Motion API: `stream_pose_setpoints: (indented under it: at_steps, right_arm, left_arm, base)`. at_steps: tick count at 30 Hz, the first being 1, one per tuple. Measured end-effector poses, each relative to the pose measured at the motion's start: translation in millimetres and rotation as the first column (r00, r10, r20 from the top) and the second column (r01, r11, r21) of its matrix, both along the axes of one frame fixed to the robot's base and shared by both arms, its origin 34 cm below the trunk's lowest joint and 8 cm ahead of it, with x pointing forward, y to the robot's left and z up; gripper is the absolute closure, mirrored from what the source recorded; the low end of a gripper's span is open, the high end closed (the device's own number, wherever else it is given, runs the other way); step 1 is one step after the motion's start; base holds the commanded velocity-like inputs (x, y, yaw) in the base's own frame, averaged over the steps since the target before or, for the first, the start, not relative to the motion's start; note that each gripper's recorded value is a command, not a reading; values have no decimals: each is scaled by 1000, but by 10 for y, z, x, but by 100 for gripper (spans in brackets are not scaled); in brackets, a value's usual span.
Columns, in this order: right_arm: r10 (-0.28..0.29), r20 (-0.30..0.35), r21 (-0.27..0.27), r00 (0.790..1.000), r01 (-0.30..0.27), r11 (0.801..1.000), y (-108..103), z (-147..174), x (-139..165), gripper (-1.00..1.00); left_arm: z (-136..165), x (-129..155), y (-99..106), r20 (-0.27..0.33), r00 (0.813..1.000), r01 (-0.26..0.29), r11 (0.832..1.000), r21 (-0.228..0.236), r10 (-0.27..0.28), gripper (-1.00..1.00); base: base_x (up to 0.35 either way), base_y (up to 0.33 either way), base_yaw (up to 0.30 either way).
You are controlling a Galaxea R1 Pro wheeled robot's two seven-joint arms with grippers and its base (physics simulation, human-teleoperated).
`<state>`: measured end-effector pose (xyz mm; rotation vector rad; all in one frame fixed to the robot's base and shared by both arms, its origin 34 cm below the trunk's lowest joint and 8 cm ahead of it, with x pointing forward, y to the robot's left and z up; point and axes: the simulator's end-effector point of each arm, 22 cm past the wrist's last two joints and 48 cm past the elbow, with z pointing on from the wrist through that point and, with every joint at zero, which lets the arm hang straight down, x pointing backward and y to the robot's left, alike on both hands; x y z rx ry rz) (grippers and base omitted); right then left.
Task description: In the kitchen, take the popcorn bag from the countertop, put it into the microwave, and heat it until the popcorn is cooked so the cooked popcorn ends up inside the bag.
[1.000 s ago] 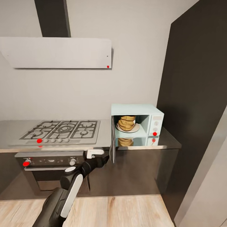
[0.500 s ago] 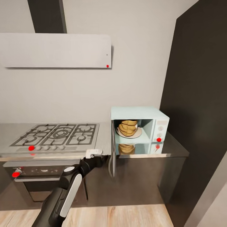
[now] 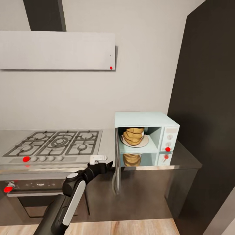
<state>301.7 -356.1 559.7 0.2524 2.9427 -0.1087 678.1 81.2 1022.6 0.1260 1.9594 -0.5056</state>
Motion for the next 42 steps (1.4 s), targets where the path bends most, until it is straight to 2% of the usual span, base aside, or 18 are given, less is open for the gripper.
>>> stream_pose_setpoints:
  at_steps: [3,4,6,7,9,13,16,18,21,23,30,42]
  right_arm:
    - [0,1,0,1000,0,1000,3,0,1,-100]
    - [0,1,0,1000,0,1000,4,0,3,-100]
    - [0,1,0,1000,0,1000,3,0,3,-100]
    - [0,1,0,1000,0,1000,4,0,2,-100]
    - [0,1,-1,1000,0,1000,-4,1,1,-100]
    - [-1,0,-3,1000,1,1000,-20,3,0,-100]
    - [-1,0,-6,1000,1,1000,-48,6,-1,-100]
    - [-2,1,-8,1000,2,1000,-61,9,0,-100]
    - [-2,1,-8,1000,2,1000,-61,9,1,-100]
    - [-2,2,-8,1000,2,1000,-64,9,2,-100]
    - [-2,2,-10,1000,2,1000,-80,12,2,-100]
    - [-2,2,-10,1000,2,1000,-81,13,1,-100]
  left_arm:
    - [-5,-7,-14,-1,1000,5,1000,2,-5,-100]
    - [35,-79,-174,7,996,84,996,-27,-83,-100]
    - [100,-183,-365,22,984,178,982,-69,-177,-100]
    - [124,-219,-428,28,978,206,975,-82,-205,-100]
    - [131,-264,-521,32,973,233,969,-82,-231,-100]
    - [28,-492,-958,20,944,330,943,-44,-330,-100]
    - [-18,-536,-1069,8,938,345,937,-46,-345,-100]
    - [12,-561,-1213,9,936,351,935,-59,-351,-100]
    - [-59,-480,-1222,6,953,304,952,27,-304,-100]
    - [-83,-457,-1187,6,956,293,955,51,-293,-100]
    - [-63,-430,-1174,12,957,288,956,62,-290,-100]
    - [-49,-448,-1204,17,955,295,953,65,-297,-100]
  base:
    - [1,0,0]
    - [0,0,0]
    - [0,0,0]
    - [0,0,0]
    - [0,0,0]
    - [0,0,0]
    - [0,0,0]
    - [0,0,0]
    - [0,0,0]
    - [0,0,0]
    - [11,0,0]
    - [257,0,0]
